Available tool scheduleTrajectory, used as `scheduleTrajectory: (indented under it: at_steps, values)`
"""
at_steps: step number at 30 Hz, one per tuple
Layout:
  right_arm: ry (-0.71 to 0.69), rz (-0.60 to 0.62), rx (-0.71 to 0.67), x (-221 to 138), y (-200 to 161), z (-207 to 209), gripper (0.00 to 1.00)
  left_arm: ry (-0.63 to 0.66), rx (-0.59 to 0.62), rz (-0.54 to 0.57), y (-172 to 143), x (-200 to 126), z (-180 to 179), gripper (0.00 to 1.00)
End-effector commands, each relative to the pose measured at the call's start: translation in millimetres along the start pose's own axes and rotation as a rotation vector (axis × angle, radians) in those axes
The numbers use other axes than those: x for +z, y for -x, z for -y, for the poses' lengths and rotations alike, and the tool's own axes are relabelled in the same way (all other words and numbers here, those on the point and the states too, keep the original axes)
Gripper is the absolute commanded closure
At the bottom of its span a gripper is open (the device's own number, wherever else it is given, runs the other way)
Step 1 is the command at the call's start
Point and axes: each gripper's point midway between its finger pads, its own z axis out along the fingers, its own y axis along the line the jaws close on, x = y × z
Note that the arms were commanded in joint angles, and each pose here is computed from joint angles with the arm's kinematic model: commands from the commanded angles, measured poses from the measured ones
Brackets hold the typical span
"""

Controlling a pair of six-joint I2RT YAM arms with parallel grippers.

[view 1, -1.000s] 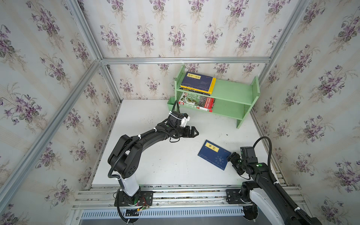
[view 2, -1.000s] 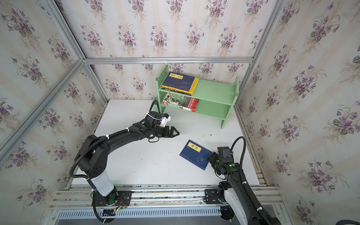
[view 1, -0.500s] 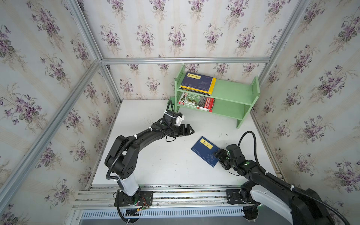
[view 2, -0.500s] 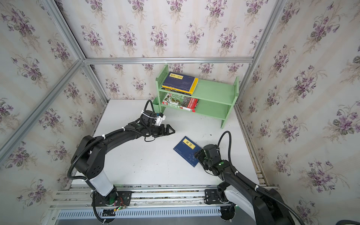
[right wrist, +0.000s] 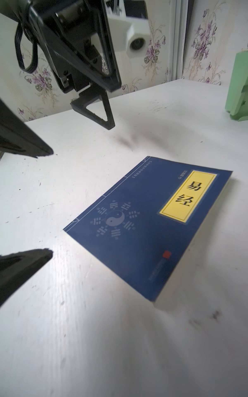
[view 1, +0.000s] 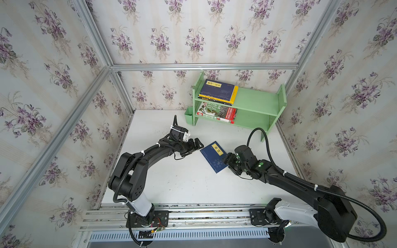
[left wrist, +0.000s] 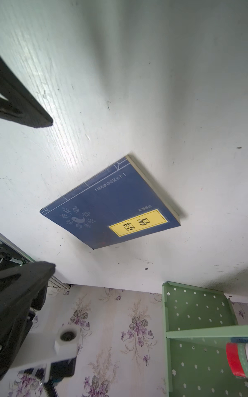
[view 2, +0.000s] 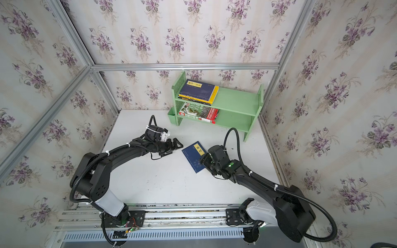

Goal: Stacking books/files
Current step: Move the book to the center of the table, then pick up the book at the center of the table.

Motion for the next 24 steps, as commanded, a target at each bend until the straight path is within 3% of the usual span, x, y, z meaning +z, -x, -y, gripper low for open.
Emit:
scheduleTrajectory:
  at_steps: [1,5,9,13,20,24]
  values:
    - [-0.153,0.079,-0.090,-22.7,23.1,33.2,0.27,-0.009,-0.085,0.014,1.2,-0.6,5.6,0.00]
    - [-0.071,0.107,-0.083,-21.2,63.1,26.4,0.32,-0.015,-0.143,0.014,-1.3,4.5,13.1,0.00]
    - [-0.010,0.055,-0.207,1.7,80.7,-3.1,0.32,-0.018,-0.231,-0.019,-9.7,21.4,14.0,0.00]
    - [0.001,-0.099,-0.292,37.6,74.2,-15.8,0.39,-0.038,-0.307,-0.063,-20.8,42.0,18.8,0.00]
    - [-0.010,-0.181,-0.382,74.4,68.1,-7.4,0.44,-0.015,-0.347,-0.076,-31.6,64.2,22.6,0.01]
    - [-0.069,-0.231,-0.388,95.6,58.7,16.1,0.52,0.012,-0.375,-0.078,-36.5,70.8,14.2,0.01]
